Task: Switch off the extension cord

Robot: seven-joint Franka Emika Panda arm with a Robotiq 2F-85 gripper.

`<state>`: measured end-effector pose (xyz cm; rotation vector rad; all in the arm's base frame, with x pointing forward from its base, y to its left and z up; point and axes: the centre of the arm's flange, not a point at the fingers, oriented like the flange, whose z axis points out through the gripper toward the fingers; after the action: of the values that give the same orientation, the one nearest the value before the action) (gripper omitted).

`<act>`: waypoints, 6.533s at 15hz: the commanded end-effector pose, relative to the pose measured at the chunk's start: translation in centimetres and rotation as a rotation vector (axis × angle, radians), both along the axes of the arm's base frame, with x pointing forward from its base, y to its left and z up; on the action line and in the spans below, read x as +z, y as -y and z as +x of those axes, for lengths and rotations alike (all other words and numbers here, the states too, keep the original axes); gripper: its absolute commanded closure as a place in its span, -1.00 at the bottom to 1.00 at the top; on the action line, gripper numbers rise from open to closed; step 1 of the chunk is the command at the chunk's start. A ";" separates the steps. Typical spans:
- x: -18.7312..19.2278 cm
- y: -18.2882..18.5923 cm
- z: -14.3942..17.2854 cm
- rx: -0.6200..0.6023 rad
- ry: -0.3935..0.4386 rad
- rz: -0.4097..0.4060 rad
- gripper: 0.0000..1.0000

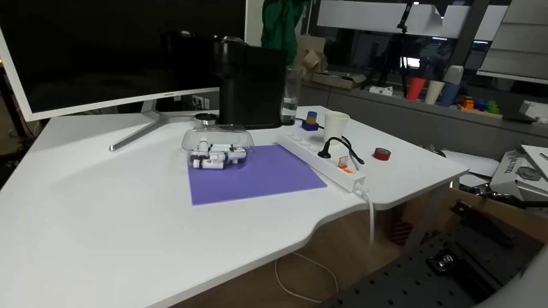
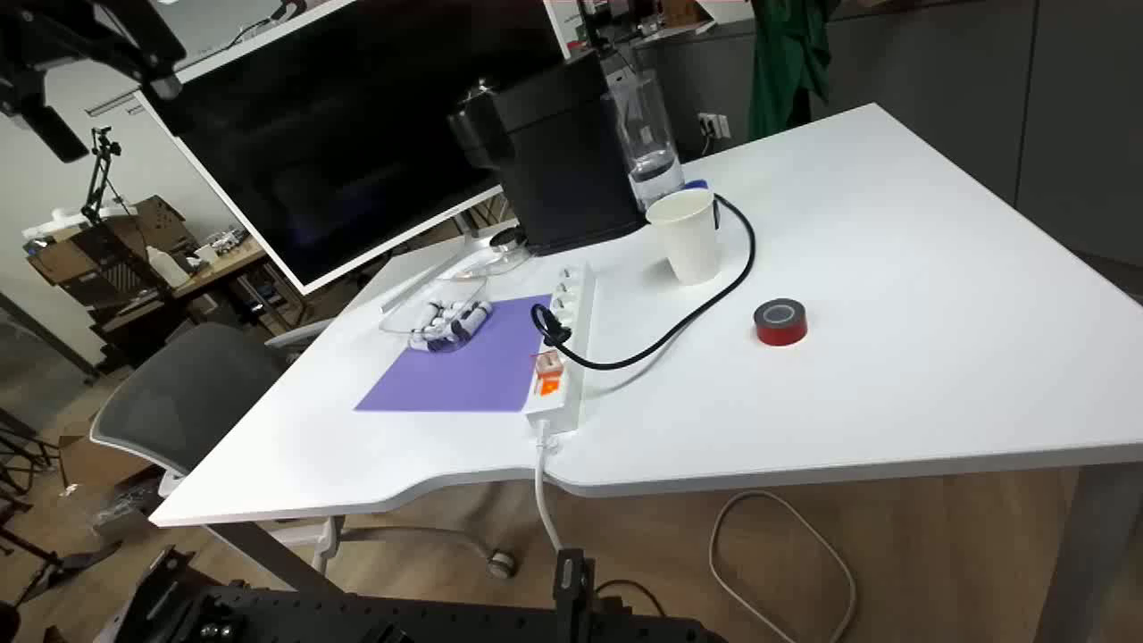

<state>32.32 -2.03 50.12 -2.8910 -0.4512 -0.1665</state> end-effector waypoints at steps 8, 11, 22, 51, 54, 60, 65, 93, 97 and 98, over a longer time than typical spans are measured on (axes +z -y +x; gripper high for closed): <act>0.0 0.0 0.0 0.000 0.001 0.000 -1.00; 0.0 0.0 0.0 0.000 0.001 0.000 -1.00; -7.9 5.5 6.7 -0.165 -0.006 -0.081 -0.33; -28.7 12.9 6.6 -0.173 -0.123 -0.263 1.00; -30.1 13.6 6.2 -0.175 -0.115 -0.263 1.00; -32.5 14.4 6.8 -0.158 -0.096 -0.245 1.00; -34.0 14.7 7.5 -0.148 -0.110 -0.235 1.00; -30.2 13.4 7.3 -0.108 -0.095 -0.227 1.00; -24.7 12.5 6.0 -0.101 -0.093 -0.212 0.48; -23.5 12.5 5.8 -0.100 -0.107 -0.203 0.46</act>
<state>40.01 -14.96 21.37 -3.1223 -0.3250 0.0153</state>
